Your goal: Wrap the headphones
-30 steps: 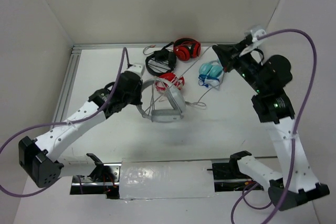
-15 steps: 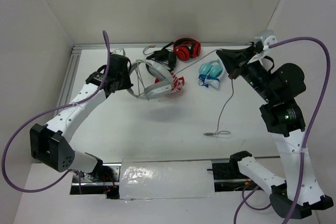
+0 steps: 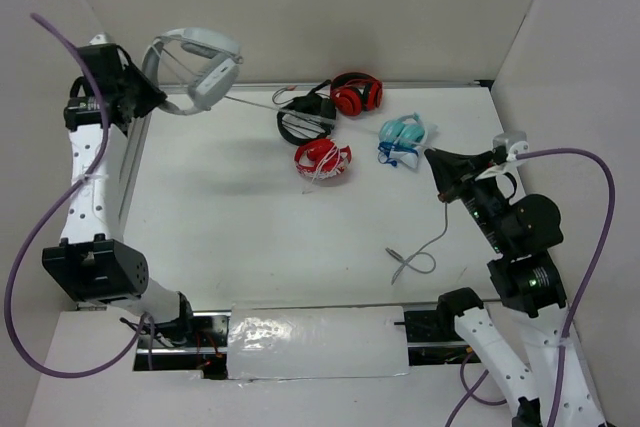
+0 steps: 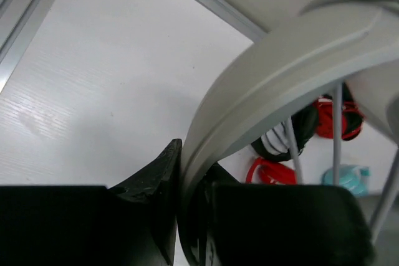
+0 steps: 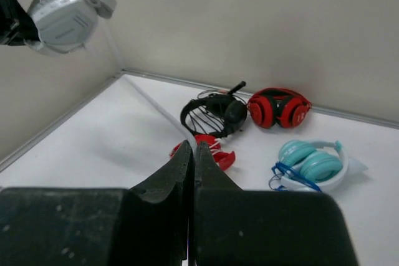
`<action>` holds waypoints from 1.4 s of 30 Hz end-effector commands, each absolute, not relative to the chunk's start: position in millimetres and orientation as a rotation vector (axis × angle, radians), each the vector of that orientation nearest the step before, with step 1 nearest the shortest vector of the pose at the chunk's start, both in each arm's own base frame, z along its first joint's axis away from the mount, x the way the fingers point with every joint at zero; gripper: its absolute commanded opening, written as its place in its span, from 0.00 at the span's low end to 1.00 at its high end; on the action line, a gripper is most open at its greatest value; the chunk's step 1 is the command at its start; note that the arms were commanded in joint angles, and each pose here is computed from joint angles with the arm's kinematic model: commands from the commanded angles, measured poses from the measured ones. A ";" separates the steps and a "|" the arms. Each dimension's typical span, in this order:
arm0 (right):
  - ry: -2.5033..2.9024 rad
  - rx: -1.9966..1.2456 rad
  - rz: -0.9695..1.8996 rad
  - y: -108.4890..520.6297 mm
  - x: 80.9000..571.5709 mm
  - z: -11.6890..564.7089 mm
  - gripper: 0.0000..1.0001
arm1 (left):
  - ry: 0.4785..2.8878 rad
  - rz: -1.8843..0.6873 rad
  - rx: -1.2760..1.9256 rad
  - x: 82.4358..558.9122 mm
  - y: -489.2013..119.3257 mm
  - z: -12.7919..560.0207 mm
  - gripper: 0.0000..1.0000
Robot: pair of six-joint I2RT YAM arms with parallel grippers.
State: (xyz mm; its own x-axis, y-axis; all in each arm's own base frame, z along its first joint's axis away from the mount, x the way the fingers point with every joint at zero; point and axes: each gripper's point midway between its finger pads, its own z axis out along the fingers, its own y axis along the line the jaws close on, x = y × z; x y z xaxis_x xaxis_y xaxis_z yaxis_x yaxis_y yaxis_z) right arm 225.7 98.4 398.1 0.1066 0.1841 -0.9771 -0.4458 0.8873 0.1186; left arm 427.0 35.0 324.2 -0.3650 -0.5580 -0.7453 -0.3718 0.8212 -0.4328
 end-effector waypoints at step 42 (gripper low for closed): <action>1.355 -0.644 0.522 205.1 305.1 523.1 0.00 | 2.140 -0.082 0.474 342.4 -240.1 177.3 0.00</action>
State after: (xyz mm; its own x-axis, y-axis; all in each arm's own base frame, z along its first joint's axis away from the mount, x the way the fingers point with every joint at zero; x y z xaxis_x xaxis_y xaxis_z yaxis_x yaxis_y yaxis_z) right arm 297.8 230.8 479.3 0.0641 -0.0814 -0.9946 -0.7312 0.6745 -0.1023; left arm 342.8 -197.2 124.7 -0.7266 0.2402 -0.6437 0.2169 0.9692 0.1168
